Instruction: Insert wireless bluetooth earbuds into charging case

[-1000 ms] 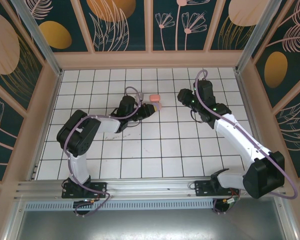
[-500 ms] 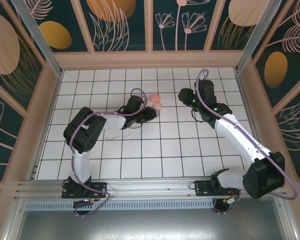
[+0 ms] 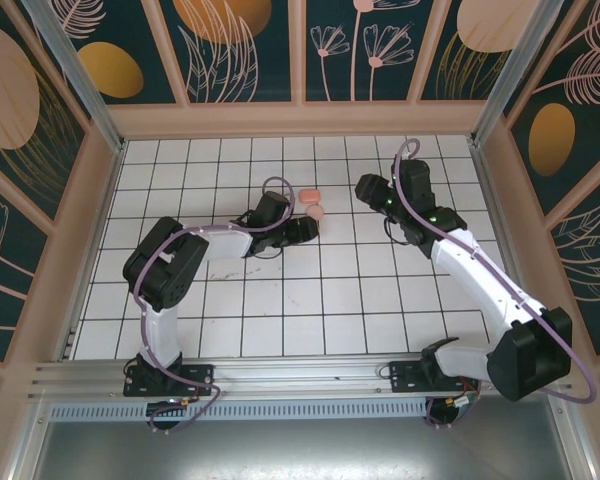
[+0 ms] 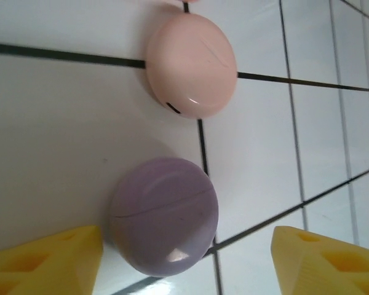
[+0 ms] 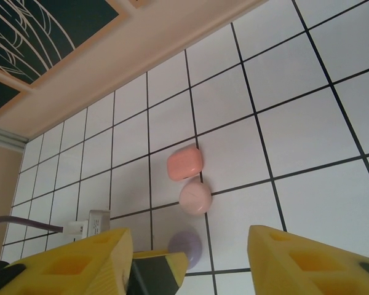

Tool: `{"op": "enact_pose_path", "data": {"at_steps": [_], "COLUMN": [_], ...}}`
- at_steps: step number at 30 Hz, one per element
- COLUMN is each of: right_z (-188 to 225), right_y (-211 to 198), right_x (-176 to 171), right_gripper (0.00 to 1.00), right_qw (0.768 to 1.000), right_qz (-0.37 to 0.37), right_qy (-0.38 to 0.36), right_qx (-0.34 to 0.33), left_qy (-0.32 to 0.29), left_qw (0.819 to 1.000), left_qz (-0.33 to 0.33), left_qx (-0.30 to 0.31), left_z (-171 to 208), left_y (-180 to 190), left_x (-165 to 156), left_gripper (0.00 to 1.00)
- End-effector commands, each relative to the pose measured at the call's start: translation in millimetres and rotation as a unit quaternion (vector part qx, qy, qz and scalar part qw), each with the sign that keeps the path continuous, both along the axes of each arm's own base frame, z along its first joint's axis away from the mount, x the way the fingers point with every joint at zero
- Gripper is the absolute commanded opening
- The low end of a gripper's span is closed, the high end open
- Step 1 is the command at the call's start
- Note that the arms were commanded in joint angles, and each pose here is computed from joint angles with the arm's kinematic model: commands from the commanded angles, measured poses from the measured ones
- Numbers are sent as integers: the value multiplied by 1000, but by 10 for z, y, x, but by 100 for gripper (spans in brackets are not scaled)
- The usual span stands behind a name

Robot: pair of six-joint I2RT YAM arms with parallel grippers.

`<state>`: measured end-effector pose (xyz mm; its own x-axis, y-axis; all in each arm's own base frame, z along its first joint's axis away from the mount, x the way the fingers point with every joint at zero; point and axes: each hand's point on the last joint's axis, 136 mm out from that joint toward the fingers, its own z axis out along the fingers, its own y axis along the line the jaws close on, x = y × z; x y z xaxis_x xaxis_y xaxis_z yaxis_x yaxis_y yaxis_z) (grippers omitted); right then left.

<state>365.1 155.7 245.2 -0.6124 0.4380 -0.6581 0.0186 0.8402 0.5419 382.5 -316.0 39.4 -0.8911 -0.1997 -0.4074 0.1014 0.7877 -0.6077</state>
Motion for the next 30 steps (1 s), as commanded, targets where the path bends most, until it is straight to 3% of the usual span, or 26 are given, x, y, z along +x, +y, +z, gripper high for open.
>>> {"op": "enact_pose_path", "data": {"at_steps": [1,6,10,14,19,23,26,30], "right_z": [270,396,462,358,179,-72,-271,-538], "right_y": [-52,-236,-626,-1233,-1899,-2221,-2290,-2246], "right_x": [-17,-48,-15,56,85,76,77,65], "right_gripper": [60,99,99,99,99,99,99,99], "right_qw": [999,999,996,983,956,928,918,918], "right_qz": [1,-15,-62,-150,-263,-328,-335,-301], "right_qy": [-32,-40,-46,-37,-45,-74,-92,-123], "right_qx": [6,-6,-36,-102,-122,-163,-191,-228], "left_qy": [-14,-58,-115,-197,-314,-418,-491,-497], "left_qw": [997,991,981,959,905,842,793,779], "left_qz": [16,30,55,104,169,192,186,202], "left_qx": [74,118,149,178,233,282,310,323], "left_z": [85,447,903,1526,2178,2549,2691,2680], "left_y": [243,413,628,970,1453,1771,1918,2226], "left_x": [43,145,220,259,209,42,-128,-166], "left_gripper": [79,85,99,99,99,99,99,99]}}
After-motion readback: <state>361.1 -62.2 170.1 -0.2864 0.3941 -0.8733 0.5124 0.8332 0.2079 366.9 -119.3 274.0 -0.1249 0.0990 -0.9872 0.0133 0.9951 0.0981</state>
